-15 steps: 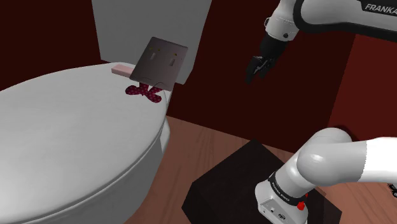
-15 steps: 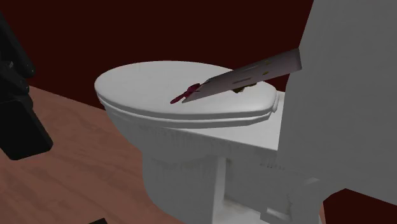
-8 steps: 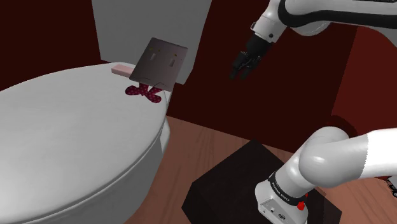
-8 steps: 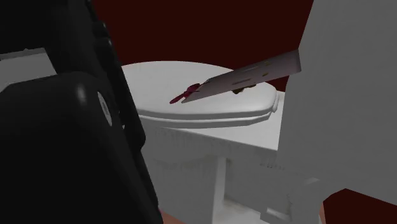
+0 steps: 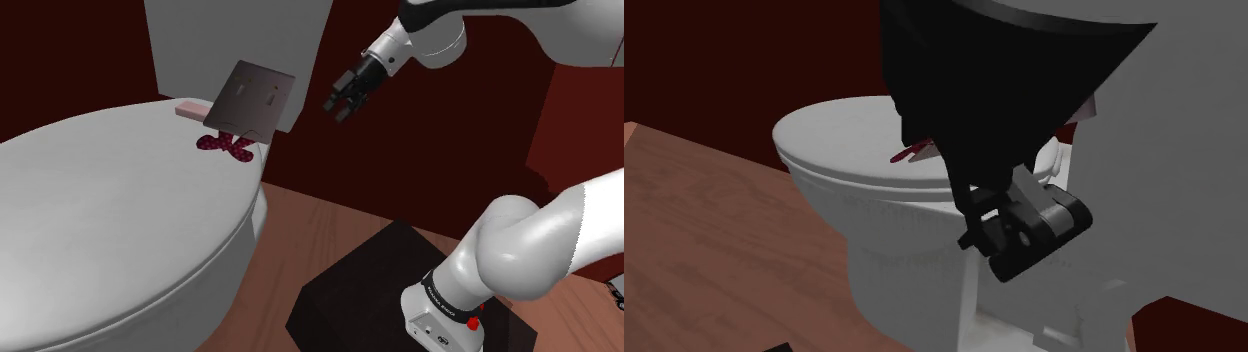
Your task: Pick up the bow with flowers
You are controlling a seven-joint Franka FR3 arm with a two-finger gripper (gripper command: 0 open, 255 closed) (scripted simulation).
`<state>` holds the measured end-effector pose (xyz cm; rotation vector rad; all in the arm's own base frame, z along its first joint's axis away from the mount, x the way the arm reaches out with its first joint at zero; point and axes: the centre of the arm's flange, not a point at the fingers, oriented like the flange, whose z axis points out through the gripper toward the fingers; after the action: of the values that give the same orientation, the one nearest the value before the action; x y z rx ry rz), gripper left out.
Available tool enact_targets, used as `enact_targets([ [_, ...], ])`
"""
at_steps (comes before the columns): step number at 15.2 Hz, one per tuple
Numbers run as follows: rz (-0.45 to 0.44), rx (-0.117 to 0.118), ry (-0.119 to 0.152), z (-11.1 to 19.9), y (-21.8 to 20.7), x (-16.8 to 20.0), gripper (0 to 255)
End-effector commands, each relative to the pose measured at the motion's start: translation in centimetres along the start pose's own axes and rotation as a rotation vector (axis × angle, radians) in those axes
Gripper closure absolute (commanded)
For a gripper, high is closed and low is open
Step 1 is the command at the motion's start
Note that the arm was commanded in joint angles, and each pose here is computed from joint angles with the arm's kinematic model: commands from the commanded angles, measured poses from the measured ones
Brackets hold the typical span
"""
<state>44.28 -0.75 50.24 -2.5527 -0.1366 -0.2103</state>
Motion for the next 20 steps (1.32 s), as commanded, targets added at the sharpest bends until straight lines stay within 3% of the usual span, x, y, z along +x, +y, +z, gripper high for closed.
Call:
enact_targets([
  [1, -0.012, 0.107, 0.022, 1.1, 0.6, 2.1, 0],
  [9, -0.059, 0.517, 0.091, 5.6, 1.4, 10.1, 0],
  [19, -0.059, 0.522, 0.092, 9.0, 3.5, 9.5, 0],
  [20, -0.059, 0.522, 0.092, 9.0, 3.5, 9.5, 255],
])
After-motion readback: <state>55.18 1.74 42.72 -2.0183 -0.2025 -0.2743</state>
